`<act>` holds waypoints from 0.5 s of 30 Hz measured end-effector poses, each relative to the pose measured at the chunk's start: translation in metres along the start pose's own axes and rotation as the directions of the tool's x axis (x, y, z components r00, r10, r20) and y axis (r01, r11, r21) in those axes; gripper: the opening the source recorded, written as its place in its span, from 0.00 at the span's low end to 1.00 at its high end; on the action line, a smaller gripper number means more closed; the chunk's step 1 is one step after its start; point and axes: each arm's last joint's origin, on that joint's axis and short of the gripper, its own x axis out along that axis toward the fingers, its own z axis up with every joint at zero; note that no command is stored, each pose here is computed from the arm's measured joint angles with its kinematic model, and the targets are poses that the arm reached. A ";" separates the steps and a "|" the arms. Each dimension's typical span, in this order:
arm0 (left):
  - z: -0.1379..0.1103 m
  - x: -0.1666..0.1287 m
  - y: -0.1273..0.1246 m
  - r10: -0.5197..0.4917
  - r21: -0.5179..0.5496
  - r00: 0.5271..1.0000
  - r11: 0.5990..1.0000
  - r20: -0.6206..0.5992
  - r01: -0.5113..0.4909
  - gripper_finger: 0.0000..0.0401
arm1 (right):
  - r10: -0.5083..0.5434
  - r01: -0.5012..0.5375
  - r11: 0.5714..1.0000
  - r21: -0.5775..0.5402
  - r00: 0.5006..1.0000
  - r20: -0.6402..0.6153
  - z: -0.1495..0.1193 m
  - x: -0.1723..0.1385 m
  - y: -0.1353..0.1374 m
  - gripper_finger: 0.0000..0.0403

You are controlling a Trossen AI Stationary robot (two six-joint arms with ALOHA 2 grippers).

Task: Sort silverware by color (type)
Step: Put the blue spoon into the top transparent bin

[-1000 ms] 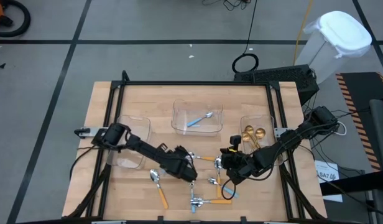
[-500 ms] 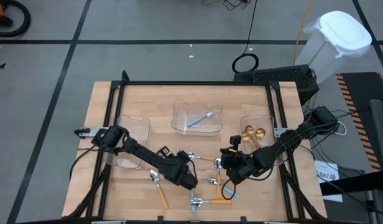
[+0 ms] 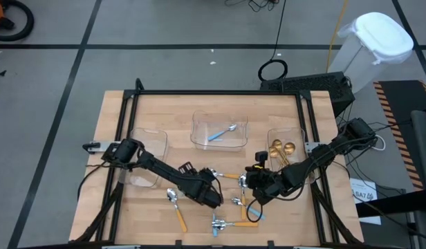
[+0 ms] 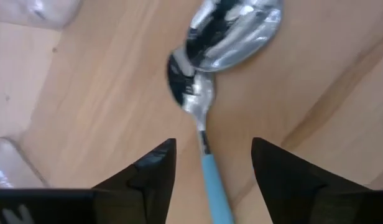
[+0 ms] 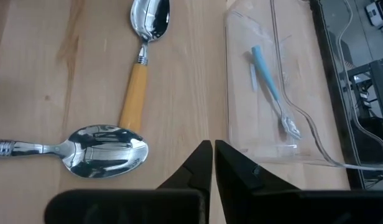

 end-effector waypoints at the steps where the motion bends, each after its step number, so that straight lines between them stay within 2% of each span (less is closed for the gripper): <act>1: 0.000 0.000 0.000 0.000 -0.014 1.000 1.000 -0.002 0.000 0.52 | 0.000 0.000 1.000 0.000 1.000 0.000 0.000 0.000 0.000 0.03; 7: -0.001 0.001 0.002 0.018 -0.034 1.000 0.999 -0.011 -0.018 0.52 | 0.001 -0.001 1.000 -0.002 1.000 0.000 0.000 0.000 0.000 0.03; 12: -0.011 0.020 0.007 0.051 -0.046 0.996 0.998 -0.067 -0.054 0.52 | 0.006 -0.006 1.000 -0.001 1.000 -0.001 0.000 0.000 0.000 0.03; 15: -0.015 0.028 0.007 0.023 -0.064 0.998 0.998 -0.061 -0.027 0.52 | 0.009 -0.009 1.000 -0.005 1.000 0.002 0.000 -0.001 0.002 0.03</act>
